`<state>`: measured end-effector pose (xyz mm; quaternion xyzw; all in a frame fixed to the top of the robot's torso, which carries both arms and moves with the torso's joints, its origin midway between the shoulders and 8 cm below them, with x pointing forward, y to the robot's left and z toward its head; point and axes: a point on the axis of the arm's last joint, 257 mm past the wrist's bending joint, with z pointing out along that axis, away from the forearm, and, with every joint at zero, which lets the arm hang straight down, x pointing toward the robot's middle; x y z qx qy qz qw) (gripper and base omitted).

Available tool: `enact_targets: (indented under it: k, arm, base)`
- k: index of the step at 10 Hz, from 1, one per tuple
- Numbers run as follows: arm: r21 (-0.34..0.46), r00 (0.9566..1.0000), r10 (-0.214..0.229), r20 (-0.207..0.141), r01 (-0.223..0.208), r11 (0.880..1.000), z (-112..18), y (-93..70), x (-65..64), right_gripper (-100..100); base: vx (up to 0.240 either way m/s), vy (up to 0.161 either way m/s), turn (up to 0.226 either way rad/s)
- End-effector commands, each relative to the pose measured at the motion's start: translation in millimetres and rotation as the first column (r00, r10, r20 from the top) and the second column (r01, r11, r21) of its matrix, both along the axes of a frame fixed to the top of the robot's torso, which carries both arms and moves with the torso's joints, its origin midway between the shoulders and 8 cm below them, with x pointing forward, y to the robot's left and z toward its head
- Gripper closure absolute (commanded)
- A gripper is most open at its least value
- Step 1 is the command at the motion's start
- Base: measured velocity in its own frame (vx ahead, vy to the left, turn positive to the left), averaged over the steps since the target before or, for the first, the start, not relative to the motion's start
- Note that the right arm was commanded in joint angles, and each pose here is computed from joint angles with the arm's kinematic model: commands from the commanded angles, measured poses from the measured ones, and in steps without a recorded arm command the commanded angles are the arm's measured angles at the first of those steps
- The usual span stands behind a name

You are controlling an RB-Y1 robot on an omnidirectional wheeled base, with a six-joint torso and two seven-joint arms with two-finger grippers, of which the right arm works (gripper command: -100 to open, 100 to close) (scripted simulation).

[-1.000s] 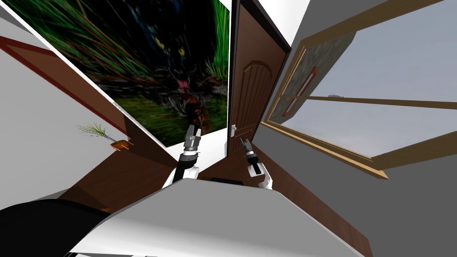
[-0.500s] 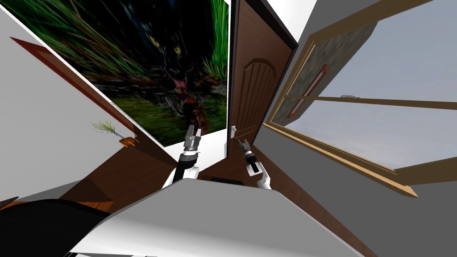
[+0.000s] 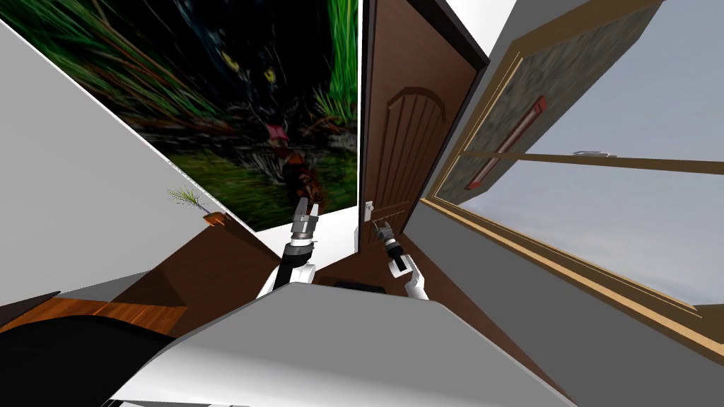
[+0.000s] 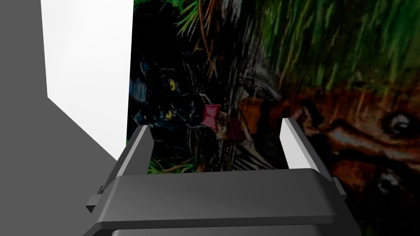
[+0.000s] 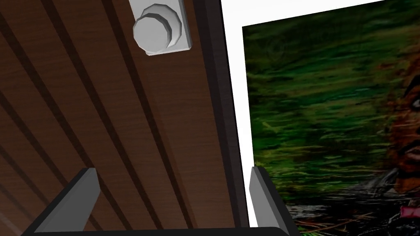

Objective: Pull the door open

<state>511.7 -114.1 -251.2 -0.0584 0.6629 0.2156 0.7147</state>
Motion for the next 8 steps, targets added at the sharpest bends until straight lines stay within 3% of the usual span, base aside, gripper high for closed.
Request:
enact_targets:
  k: [1,4,8]
  arm:
    - [-0.035,1.0,0.004,-0.004,-0.005,0.999,-6.8,4.7,3.2,-100]
    - [-0.099,0.9998,0.014,-0.012,-0.015,0.995,-19.5,12.2,6.8,-100]
    - [-0.208,0.9991,0.034,-0.026,-0.039,0.977,-40.6,25.4,11.7,-100]
  base:
    - [0.058,-0.084,0.069]
    - [0.067,-0.077,0.096]
    - [0.098,-0.127,0.126]
